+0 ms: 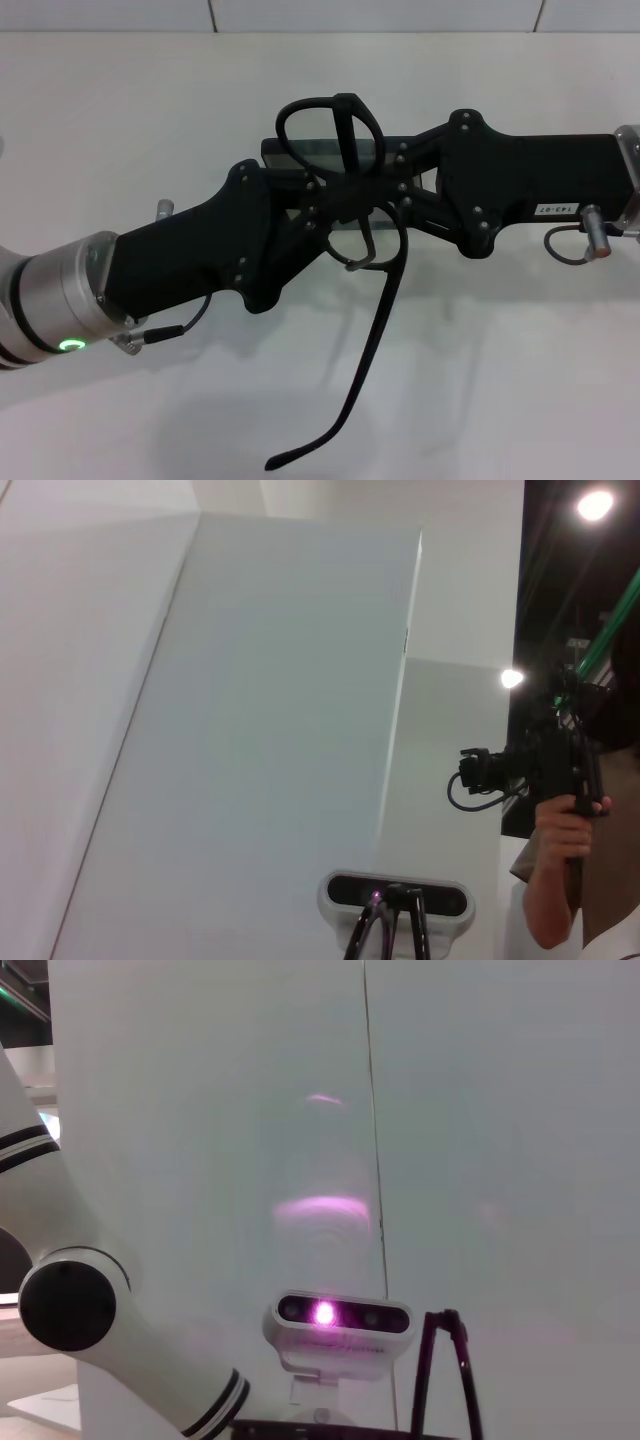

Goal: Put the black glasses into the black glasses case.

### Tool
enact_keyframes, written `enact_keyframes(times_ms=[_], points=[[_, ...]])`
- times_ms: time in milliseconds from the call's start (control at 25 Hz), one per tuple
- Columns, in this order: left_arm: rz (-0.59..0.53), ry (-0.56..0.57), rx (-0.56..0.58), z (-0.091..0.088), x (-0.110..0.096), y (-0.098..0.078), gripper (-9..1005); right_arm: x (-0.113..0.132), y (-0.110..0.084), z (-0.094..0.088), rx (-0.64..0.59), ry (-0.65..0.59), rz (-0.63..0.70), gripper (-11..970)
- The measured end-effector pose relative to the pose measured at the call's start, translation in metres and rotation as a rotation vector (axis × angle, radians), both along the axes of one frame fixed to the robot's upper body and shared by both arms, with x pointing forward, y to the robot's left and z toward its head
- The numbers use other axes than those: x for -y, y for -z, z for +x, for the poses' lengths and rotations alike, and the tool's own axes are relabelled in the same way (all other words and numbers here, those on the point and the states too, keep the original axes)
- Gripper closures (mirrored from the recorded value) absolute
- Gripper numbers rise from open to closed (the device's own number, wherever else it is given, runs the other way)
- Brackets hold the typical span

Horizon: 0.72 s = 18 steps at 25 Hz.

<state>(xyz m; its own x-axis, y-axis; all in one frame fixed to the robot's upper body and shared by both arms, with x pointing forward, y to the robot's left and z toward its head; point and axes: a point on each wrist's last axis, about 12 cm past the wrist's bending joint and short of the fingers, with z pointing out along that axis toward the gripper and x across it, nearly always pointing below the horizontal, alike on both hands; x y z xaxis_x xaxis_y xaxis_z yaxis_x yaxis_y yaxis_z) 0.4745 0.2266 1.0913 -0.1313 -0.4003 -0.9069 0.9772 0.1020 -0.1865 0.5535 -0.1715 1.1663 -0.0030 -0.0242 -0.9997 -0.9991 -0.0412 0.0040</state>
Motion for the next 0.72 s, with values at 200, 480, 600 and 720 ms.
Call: enact_keyframes(times_ms=[200, 480, 600, 720], points=[[-0.017, 0.034, 0.023, -0.003, -0.001, -0.004, 957, 0.005, 0.007, 0.002, -0.012, 0.035, 0.004, 897], [-0.037, 0.014, 0.044, -0.010, -0.012, -0.004, 957, 0.025, 0.003, -0.006, -0.011, 0.047, 0.097, 896], [-0.041, -0.005, 0.044, -0.012, -0.015, -0.004, 957, 0.035, -0.005, -0.010, 0.005, 0.039, 0.163, 896], [-0.043, -0.007, 0.049, -0.011, -0.016, -0.004, 957, 0.043, -0.011, -0.012, 0.023, 0.035, 0.217, 896]])
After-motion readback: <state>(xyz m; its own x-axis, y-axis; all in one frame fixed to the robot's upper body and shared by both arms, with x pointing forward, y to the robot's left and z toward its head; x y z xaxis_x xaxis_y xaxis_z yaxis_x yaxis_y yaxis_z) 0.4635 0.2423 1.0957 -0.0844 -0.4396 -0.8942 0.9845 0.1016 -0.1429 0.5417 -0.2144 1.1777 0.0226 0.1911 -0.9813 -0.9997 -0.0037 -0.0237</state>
